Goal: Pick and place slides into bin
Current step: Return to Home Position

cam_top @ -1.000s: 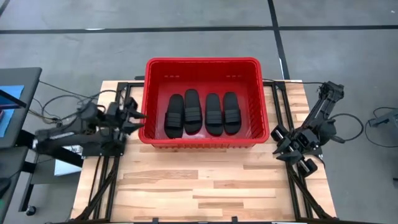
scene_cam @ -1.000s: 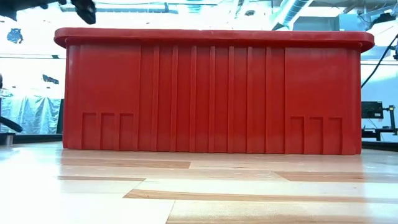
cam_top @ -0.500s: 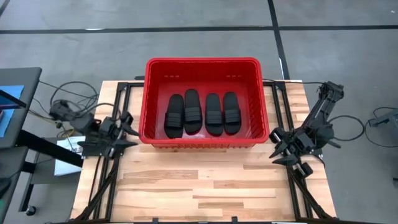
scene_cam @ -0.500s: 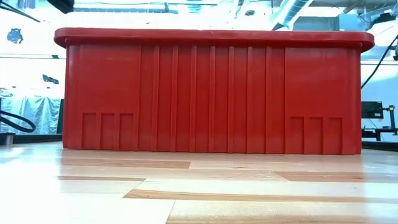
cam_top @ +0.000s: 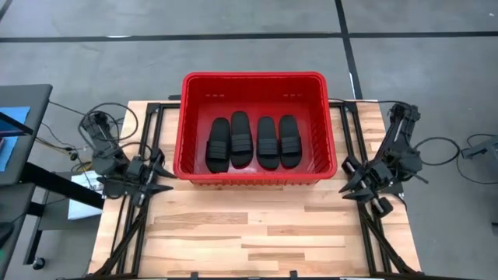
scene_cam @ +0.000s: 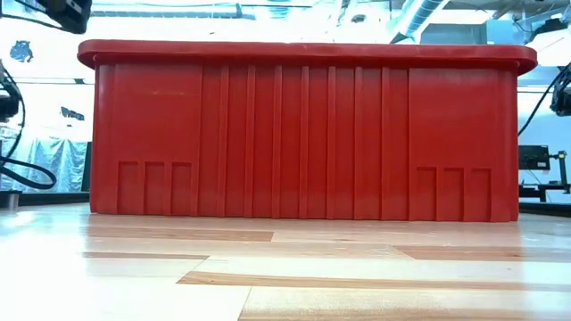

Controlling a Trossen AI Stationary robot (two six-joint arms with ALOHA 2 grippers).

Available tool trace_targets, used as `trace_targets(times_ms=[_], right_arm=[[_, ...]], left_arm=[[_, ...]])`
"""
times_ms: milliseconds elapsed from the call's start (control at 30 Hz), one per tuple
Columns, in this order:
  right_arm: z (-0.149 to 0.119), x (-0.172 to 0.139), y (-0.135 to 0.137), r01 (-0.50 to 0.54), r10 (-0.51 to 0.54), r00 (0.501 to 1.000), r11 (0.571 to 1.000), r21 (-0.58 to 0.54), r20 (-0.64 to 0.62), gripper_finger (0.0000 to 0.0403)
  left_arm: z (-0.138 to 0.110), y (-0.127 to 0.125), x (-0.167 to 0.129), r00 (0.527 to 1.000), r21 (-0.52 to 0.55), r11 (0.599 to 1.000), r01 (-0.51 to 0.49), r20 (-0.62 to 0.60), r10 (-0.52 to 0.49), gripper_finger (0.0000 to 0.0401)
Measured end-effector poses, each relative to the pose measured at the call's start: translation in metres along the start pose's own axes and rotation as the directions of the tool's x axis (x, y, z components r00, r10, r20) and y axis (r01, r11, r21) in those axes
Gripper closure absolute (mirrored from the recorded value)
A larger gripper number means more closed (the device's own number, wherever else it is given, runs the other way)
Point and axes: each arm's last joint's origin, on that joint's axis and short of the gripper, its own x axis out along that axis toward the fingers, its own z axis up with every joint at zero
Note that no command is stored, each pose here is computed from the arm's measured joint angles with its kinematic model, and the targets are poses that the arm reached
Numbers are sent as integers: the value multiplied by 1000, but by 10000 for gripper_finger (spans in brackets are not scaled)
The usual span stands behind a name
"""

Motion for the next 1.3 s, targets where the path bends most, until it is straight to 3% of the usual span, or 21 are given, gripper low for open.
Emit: trace_targets(times_ms=[167, 433, 700, 867, 1000, 1300], right_arm=[[-12, -5, -1, -29, 29, 999, 1000, -12, 31, 333], [-70, -17, -9, -51, 42, 977, 998, 39, 207, 333], [-73, -16, -8, -68, 70, 982, 998, -15, 176, 333], [-73, -16, -8, -68, 70, 983, 998, -15, 172, 333], [-73, -16, -8, -72, 70, 982, 997, 4, 174, 333], [-69, -17, -8, -78, 65, 976, 995, 55, 206, 333]], left_arm=[[3, -4, -4, 999, 17, 1000, 16, 42, -17, 247], [5, -7, -10, 997, 0, 999, 50, 51, -50, 247], [2, -11, -13, 995, -54, 994, 100, 24, -99, 247], [-9, -13, -14, 985, -167, 975, 148, -65, -161, 247], [-15, -17, -15, 974, -227, 951, 209, -40, -224, 247], [-65, -15, -19, 968, -250, 936, 247, 10, -252, 247]])
